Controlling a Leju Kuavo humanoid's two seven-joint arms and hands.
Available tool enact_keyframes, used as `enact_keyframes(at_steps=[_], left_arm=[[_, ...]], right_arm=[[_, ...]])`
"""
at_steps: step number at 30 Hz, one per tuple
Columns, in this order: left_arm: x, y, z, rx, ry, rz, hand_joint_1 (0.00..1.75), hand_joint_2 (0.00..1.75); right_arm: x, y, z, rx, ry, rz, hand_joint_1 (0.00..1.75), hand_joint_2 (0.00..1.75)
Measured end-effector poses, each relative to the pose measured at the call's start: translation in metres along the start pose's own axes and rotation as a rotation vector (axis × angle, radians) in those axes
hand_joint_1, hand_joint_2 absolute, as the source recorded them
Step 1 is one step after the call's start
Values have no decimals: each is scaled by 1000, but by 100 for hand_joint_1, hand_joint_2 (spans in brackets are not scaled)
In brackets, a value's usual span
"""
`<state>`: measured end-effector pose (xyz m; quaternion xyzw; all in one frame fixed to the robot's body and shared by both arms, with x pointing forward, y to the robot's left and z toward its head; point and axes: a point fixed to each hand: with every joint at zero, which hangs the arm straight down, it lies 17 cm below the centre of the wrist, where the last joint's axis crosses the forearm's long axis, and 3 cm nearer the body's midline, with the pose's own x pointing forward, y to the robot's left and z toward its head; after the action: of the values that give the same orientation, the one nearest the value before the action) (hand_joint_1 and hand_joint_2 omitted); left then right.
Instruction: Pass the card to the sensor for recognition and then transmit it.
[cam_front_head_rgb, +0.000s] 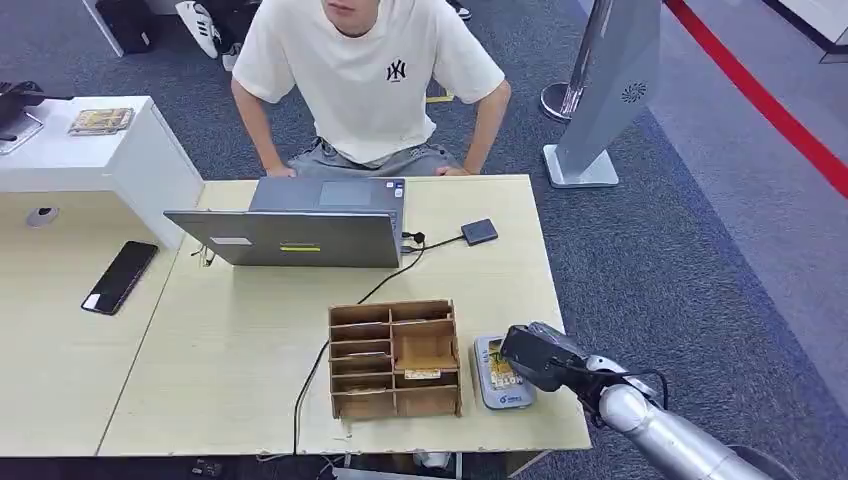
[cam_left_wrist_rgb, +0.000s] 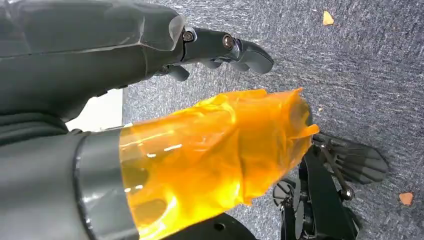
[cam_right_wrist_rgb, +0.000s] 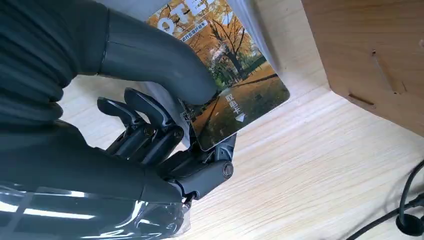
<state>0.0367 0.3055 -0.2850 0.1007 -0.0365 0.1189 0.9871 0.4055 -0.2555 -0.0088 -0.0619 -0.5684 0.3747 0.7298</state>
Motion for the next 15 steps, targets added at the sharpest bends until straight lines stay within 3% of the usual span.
enact_keyframes(at_steps=[15], left_arm=[[0, 1, 0, 3, -1, 0, 0, 0]], right_arm=[[0, 1, -1, 1, 1, -1, 175, 175]])
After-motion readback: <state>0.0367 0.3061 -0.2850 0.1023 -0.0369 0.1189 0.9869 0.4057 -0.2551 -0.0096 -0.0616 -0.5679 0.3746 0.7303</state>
